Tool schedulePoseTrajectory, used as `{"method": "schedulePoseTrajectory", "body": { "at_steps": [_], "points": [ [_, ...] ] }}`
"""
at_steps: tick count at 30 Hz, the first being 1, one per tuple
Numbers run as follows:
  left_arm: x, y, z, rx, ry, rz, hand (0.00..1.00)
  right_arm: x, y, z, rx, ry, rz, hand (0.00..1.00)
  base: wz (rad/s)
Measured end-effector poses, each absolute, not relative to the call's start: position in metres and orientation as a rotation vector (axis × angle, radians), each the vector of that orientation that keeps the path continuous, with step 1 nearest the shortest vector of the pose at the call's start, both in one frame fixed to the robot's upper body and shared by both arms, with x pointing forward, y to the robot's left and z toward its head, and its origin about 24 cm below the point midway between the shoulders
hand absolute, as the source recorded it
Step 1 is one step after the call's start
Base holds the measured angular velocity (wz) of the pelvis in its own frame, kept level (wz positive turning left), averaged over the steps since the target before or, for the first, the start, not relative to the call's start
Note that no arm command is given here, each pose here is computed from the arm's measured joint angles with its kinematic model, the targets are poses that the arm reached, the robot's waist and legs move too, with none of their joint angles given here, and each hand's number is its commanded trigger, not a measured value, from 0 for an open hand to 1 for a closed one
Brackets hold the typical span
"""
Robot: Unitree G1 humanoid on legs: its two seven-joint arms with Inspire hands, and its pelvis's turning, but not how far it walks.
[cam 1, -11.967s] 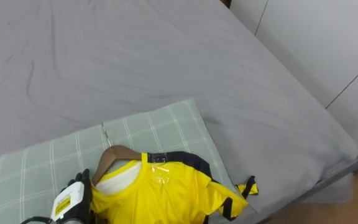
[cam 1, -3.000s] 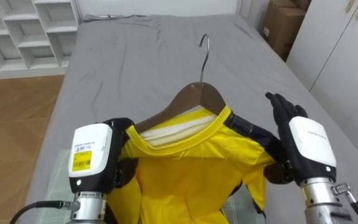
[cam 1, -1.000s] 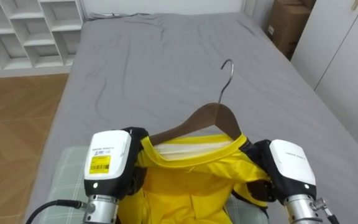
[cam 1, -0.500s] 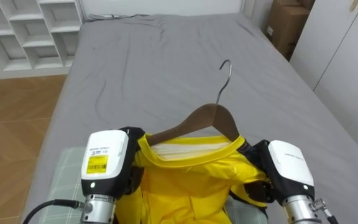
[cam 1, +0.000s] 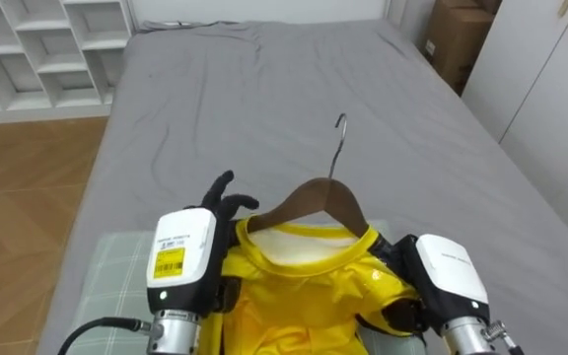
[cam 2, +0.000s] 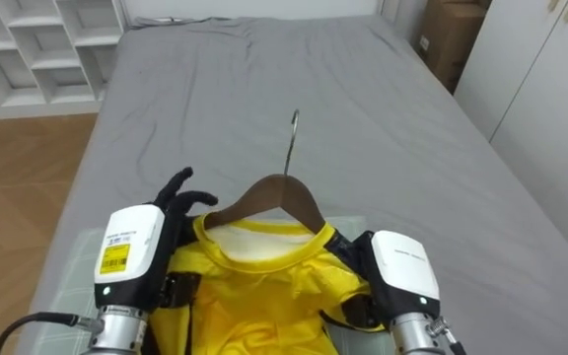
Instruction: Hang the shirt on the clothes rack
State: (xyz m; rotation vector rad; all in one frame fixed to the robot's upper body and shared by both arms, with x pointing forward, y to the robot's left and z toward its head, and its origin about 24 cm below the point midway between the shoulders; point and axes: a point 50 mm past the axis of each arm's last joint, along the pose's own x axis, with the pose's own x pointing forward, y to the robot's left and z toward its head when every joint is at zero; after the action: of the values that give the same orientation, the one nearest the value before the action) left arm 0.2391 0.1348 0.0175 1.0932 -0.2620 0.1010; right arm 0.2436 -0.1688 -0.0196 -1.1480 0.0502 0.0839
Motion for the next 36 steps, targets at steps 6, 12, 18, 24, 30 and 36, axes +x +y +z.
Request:
{"method": "schedulePoseTrajectory", "body": {
  "at_steps": [6,12,18,24,30,36],
  "points": [
    [0.239,0.134,0.017,1.072,-0.255,0.095,0.00,0.240,-0.169,-0.028,-1.163,0.104,0.121,1.00,0.00],
    [0.243,0.132,0.020,1.071,-0.266,0.082,0.00,0.240,-0.167,-0.028,-1.158,0.104,0.121,1.00,0.00],
    [0.244,0.133,0.022,1.074,-0.267,0.080,0.00,0.241,-0.168,-0.028,-1.155,0.104,0.118,1.00,-0.02],
    [0.245,0.134,0.022,1.054,-0.260,0.084,0.00,0.241,-0.170,-0.029,-1.152,0.108,0.112,1.00,-0.03],
    [0.245,0.138,0.022,0.997,-0.233,0.109,0.00,0.241,-0.174,-0.027,-1.111,0.115,0.083,1.00,-0.04],
    [0.246,0.148,0.021,0.906,-0.184,0.143,0.00,0.242,-0.182,-0.025,-1.072,0.126,0.030,1.00,-0.01]
  ]
}}
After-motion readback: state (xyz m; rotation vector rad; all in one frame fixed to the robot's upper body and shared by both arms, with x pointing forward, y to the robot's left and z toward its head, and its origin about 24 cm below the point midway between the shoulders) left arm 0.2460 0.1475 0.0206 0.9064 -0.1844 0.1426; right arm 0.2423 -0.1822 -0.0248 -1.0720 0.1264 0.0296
